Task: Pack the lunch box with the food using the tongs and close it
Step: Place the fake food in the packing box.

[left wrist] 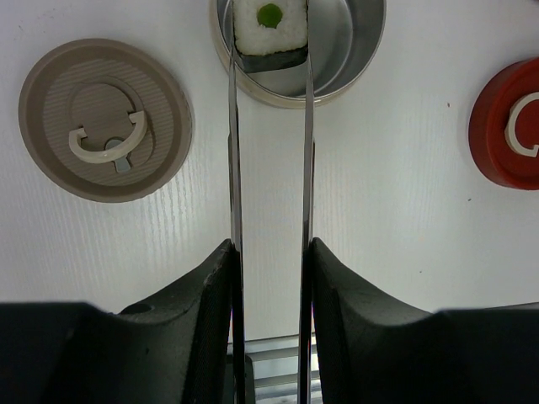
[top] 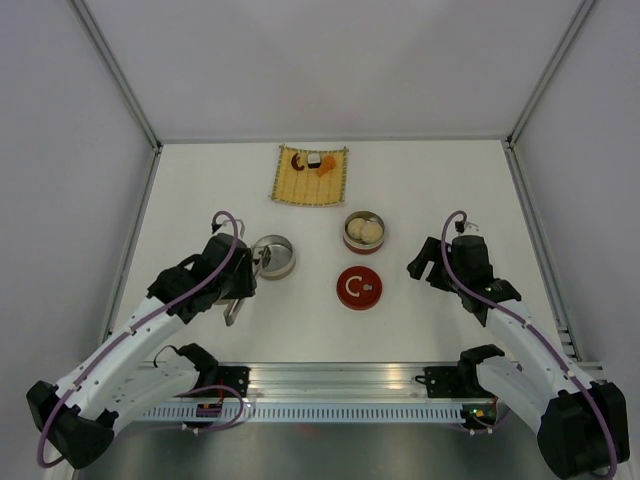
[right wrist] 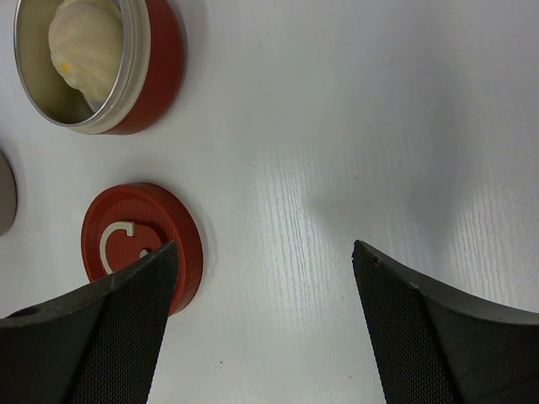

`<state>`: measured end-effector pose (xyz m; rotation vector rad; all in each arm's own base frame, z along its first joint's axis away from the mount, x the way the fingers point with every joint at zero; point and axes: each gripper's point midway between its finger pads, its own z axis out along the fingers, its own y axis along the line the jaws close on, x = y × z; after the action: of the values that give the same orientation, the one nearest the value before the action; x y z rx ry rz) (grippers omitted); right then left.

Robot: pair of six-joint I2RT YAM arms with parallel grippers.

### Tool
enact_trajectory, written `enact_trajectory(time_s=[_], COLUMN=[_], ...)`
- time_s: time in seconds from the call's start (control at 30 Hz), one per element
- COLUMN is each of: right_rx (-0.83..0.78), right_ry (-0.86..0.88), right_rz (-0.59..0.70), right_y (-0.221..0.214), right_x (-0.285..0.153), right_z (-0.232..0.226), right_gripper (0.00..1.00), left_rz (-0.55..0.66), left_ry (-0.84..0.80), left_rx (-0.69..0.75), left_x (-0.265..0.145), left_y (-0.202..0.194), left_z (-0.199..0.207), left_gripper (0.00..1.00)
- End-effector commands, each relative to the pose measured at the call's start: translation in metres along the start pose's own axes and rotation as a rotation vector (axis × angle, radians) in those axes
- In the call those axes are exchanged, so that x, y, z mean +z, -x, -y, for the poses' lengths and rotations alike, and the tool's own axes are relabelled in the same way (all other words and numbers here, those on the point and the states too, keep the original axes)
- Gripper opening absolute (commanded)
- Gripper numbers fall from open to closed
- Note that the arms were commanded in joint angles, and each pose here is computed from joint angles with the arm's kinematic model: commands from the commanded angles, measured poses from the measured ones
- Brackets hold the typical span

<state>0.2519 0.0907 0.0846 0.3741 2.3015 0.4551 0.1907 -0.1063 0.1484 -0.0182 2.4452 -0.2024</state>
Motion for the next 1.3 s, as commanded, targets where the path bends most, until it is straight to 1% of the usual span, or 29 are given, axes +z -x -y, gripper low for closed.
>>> enact_trajectory(time_s=[0.0, 0.2, 0.57, 0.93, 1.27], right_rx=[0.018, 0.018, 0.011, 0.013, 0.015], right_ry=[-0.008, -0.009, -0.022, -0.019, -0.021], right_rz=[-0.009, -0.008, -0.02, -0.031, -0.035], right_y=[-0.004, -0.005, -0.01, -0.011, -0.014], right_x=[-0.001, -0.003, -0.001, 0.005, 0.006], right_z=[0.003, 0.004, 0.008, 0.007, 0.009], right_gripper=[0.9, 0.9, 0.9, 0.9, 0.9], left_rz=[0.008, 0.049, 0.06, 0.053, 0.047], left_ry=[-0.02, 0.01, 0.058, 0.02, 0.028], left_rx=[-0.045, -0.041, -0.009, 0.049, 0.076], left_x=[0.006, 0.007, 0.02, 0.019, 0.017], left_y=[0.002, 0.01, 0.019, 0.027, 0.03], left_z=[0.007, 0.002, 0.001, 0.01, 0.01], left_gripper=[0.27, 0.27, 0.27, 0.35, 0.4])
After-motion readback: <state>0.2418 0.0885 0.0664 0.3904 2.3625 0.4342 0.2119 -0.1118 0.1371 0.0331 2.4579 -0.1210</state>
